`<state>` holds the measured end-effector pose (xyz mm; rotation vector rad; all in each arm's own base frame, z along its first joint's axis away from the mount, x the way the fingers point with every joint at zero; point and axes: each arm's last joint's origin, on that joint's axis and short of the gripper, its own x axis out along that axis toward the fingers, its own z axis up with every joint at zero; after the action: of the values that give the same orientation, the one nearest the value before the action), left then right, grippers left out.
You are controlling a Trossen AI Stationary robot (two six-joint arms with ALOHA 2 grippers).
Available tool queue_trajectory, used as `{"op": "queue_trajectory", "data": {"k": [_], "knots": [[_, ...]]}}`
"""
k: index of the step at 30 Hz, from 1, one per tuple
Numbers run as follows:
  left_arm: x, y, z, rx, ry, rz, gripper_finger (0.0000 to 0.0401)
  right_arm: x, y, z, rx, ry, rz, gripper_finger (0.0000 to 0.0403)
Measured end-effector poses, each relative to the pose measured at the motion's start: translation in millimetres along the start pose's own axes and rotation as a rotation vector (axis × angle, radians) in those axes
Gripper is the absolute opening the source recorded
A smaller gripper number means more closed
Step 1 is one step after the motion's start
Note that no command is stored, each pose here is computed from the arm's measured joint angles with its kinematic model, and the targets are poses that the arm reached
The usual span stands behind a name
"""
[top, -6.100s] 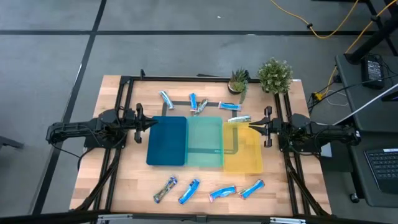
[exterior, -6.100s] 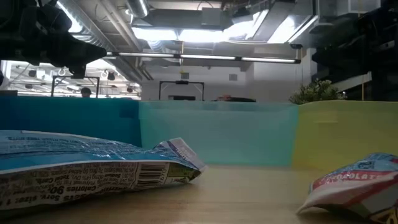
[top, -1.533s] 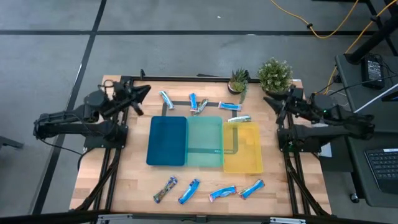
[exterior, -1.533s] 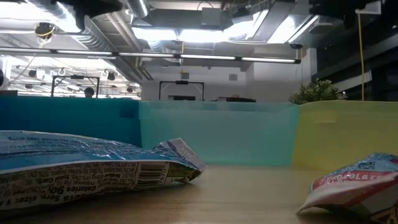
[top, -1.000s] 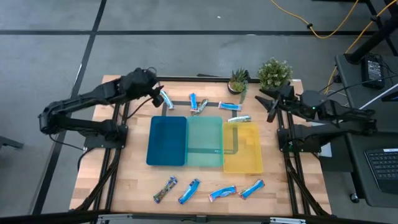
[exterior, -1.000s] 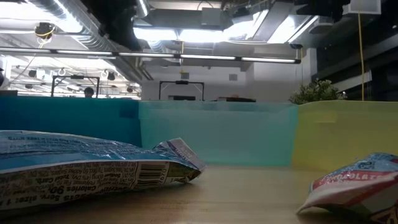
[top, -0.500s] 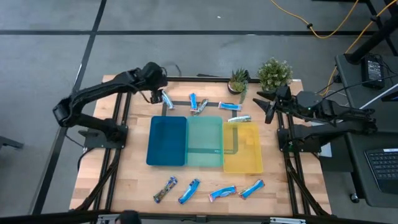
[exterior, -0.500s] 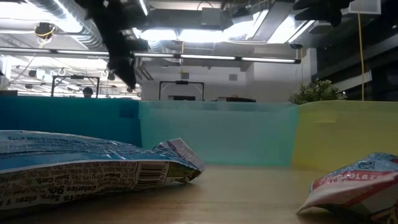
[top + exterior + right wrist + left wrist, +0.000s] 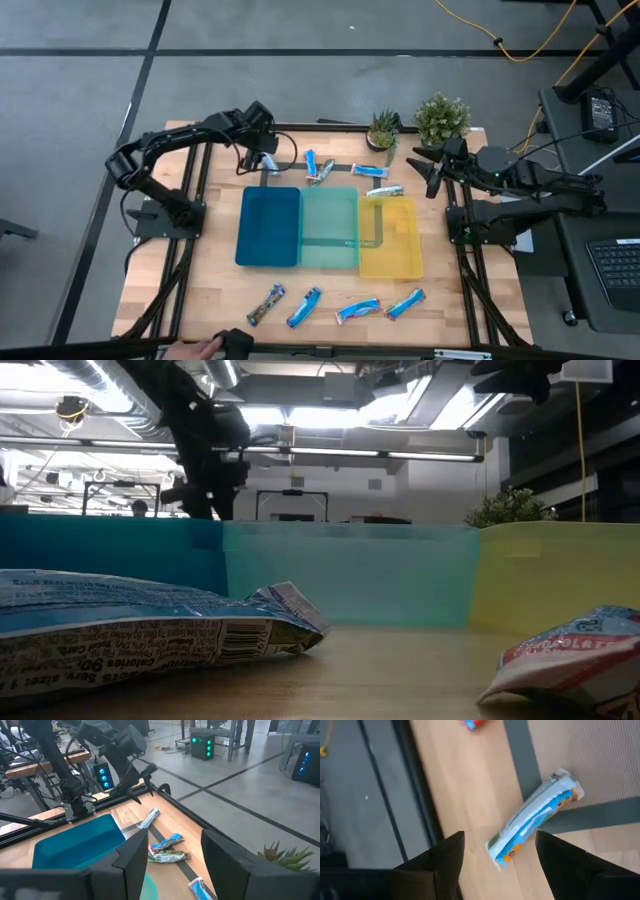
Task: Pick and place Granola Bars by type
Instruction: Put the left yellow granola bar into the blue bin
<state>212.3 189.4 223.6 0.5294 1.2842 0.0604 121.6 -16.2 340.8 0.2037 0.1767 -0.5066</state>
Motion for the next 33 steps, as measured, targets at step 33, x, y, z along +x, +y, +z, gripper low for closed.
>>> {"op": "queue_trajectory", "data": {"k": [33], "knots": [[85, -15, -4, 0.044, 0.141, -0.24, 0.0202, 0, 0, 0, 0.025, -0.002, -0.001, 0.0186]]}}
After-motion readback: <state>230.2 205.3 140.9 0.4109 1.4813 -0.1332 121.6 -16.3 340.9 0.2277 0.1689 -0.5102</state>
